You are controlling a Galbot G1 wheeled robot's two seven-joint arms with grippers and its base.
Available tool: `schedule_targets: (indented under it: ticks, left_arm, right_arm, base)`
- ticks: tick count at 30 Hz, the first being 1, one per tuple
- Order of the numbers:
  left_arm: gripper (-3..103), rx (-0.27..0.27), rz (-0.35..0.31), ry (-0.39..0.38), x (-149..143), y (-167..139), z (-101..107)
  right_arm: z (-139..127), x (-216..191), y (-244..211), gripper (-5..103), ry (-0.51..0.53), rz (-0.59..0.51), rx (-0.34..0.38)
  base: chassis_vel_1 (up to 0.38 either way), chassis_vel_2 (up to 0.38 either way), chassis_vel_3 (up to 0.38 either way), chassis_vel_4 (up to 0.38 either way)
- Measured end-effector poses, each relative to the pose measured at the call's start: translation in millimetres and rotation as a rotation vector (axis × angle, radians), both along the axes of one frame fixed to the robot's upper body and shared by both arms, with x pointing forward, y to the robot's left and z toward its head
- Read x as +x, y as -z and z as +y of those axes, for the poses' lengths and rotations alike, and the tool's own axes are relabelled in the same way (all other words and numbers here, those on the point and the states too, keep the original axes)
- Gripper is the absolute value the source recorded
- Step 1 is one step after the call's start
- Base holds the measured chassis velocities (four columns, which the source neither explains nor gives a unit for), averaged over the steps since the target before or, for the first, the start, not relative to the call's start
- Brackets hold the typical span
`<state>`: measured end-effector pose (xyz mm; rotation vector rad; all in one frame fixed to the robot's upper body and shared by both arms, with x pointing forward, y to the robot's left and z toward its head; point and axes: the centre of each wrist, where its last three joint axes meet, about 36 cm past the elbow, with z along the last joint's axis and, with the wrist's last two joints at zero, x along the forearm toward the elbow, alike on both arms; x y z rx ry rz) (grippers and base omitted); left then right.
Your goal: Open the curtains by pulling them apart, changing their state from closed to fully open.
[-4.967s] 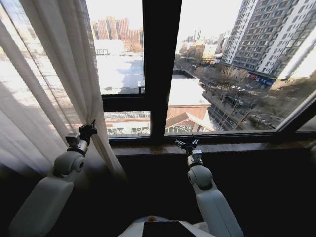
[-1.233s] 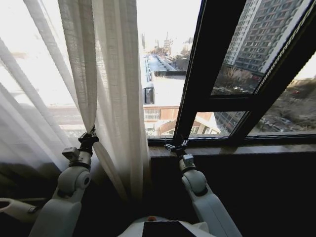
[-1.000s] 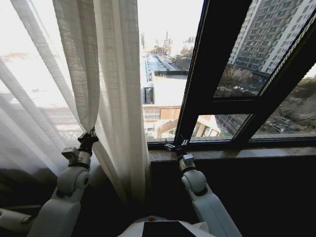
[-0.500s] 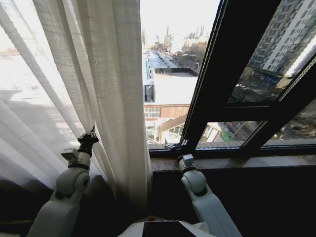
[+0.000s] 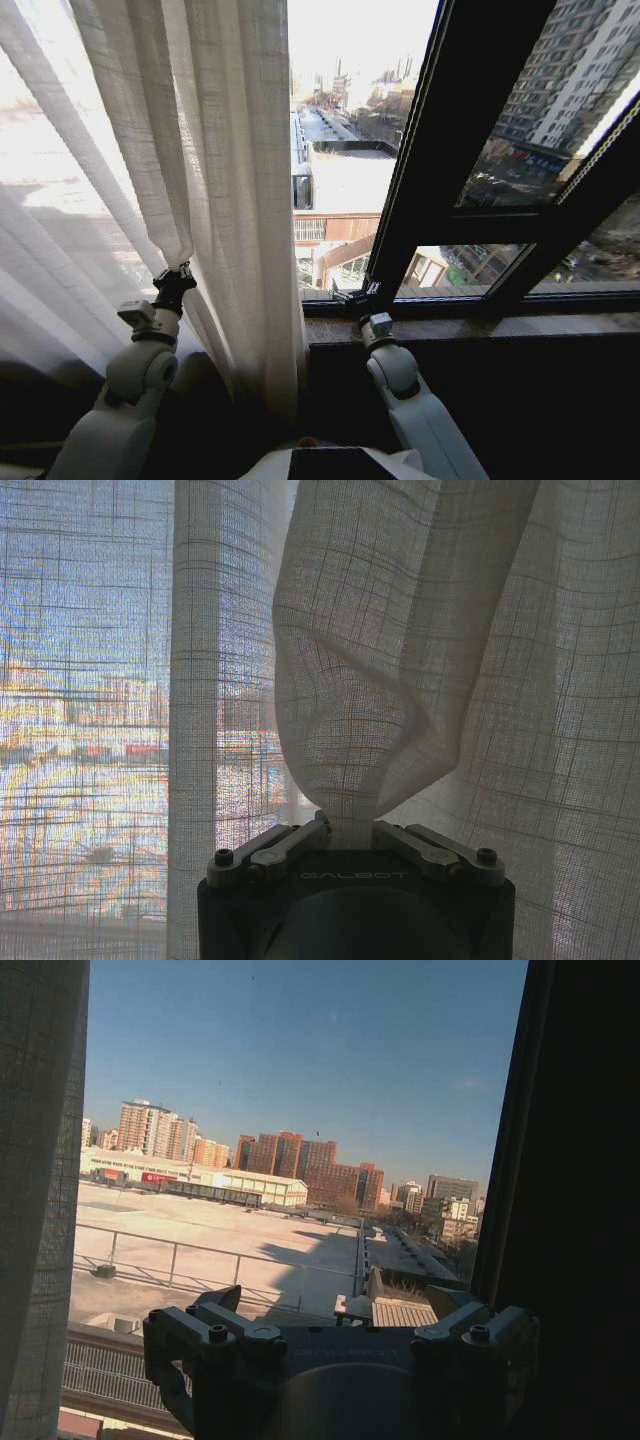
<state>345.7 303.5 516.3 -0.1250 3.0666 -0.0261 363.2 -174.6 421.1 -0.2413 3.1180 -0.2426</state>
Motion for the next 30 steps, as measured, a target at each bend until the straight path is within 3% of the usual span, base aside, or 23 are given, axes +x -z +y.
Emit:
schedule_targets:
  ticks: [12,22,30]
  left_arm:
    - [0,0.001,-0.007,0.0,-5.7,-3.8,-1.4]
    - [0,-0.001,-0.008,-0.008,-8.9,-4.8,-0.2]
    - [0,-0.004,-0.004,-0.004,-9.5,-3.6,-1.4]
  right_arm:
    - [-17.3,-9.0,-1.8,100,0.084,0.028,-0.013]
    - [-71.2,-16.0,16.2,100,0.224,0.052,-0.046]
    - [-69.7,-14.9,14.9,100,0.222,0.049,-0.028]
  base:
    - [0.0,0.0,0.0,0.0]
    - [0.0,0.0,0.0,0.0]
    - [0.0,0.0,0.0,0.0]
